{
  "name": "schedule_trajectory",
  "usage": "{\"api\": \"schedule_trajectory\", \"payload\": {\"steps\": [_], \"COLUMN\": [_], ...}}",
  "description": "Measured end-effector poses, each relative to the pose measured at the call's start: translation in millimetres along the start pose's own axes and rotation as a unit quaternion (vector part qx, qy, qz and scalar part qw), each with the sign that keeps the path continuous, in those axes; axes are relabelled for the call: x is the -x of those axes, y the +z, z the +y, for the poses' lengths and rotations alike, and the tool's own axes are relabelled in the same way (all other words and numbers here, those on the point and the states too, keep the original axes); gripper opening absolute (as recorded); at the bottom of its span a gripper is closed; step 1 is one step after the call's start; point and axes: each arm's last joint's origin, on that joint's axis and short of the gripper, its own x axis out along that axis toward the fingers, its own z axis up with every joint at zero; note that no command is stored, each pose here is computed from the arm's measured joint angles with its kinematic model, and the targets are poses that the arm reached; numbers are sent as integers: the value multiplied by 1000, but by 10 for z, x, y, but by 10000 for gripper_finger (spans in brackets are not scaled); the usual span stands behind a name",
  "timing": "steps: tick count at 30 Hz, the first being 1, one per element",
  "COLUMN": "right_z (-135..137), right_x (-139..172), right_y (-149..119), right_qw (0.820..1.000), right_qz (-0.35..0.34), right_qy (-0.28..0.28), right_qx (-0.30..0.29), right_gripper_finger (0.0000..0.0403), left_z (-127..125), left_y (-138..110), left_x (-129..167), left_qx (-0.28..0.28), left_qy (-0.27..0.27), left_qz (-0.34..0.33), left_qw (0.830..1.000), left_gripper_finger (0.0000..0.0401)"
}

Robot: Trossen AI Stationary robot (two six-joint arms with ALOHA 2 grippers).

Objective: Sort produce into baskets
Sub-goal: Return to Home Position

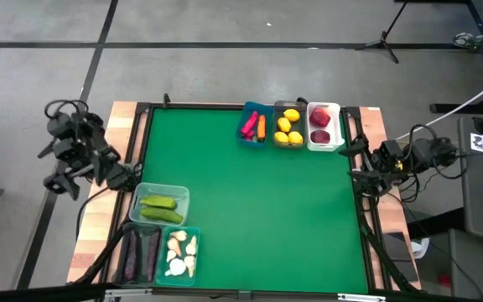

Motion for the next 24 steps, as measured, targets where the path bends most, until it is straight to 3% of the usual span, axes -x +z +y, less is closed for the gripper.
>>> {"api": "schedule_trajectory", "payload": {"steps": [6, 14, 24], "right_z": [-64, -72, -97], "right_x": [136, 141, 109], "right_y": [-255, -486, -757], "right_qw": [999, 997, 998], "right_qz": [-36, -42, -21], "right_qy": [16, 56, 54], "right_qx": [-23, -31, -40], "right_gripper_finger": [319, 319, 319], "left_z": [7, 55, 31], "left_y": [-291, -730, -1222], "left_x": [-146, -254, -309], "left_qx": [7, 29, 31], "left_qy": [21, 133, 137], "left_qz": [-9, 17, 30], "left_qw": [1000, 991, 990], "left_gripper_finger": [296, 296, 296]}}
